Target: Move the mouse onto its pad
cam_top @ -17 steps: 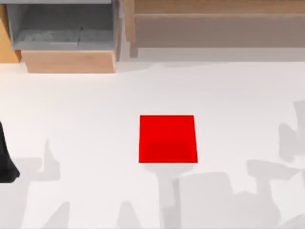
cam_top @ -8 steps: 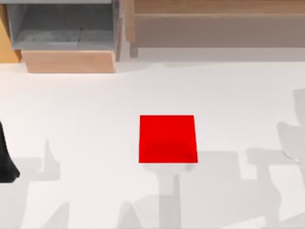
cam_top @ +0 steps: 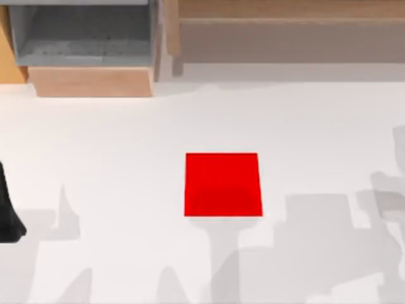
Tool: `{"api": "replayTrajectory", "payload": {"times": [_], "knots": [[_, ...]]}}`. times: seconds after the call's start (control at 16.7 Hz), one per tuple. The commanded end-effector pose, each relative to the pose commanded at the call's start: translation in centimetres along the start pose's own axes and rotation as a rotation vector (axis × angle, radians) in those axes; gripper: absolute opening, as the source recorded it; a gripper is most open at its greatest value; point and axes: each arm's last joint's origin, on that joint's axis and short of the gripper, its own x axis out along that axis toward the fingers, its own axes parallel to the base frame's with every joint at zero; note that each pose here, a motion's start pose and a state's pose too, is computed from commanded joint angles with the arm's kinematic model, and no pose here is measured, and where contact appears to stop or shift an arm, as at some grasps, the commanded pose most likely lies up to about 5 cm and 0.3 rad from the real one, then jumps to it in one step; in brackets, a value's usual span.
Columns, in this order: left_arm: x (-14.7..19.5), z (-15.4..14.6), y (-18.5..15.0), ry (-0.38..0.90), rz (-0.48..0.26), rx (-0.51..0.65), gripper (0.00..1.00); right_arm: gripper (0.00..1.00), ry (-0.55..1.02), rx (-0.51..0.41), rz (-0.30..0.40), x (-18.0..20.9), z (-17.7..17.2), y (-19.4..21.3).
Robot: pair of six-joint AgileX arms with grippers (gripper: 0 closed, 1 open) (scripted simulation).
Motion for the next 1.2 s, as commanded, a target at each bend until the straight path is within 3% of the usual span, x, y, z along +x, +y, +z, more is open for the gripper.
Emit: {"api": "replayTrajectory", "payload": {"times": [0.24,0.54,1.2], "knots": [[0.0,0.0,0.0,0.000,0.000,0.000,1.00,1.00,0.000,0.000,0.001,4.0,0.0,0.4],[0.0,0.0,0.0,0.000,0.000,0.000,1.00,1.00,0.000,0.000,0.007,4.7,0.0,0.6],[0.0,0.0,0.0,0.000,0.000,0.000,1.00,0.17,0.000,0.000,0.007,4.7,0.0,0.6]]}}
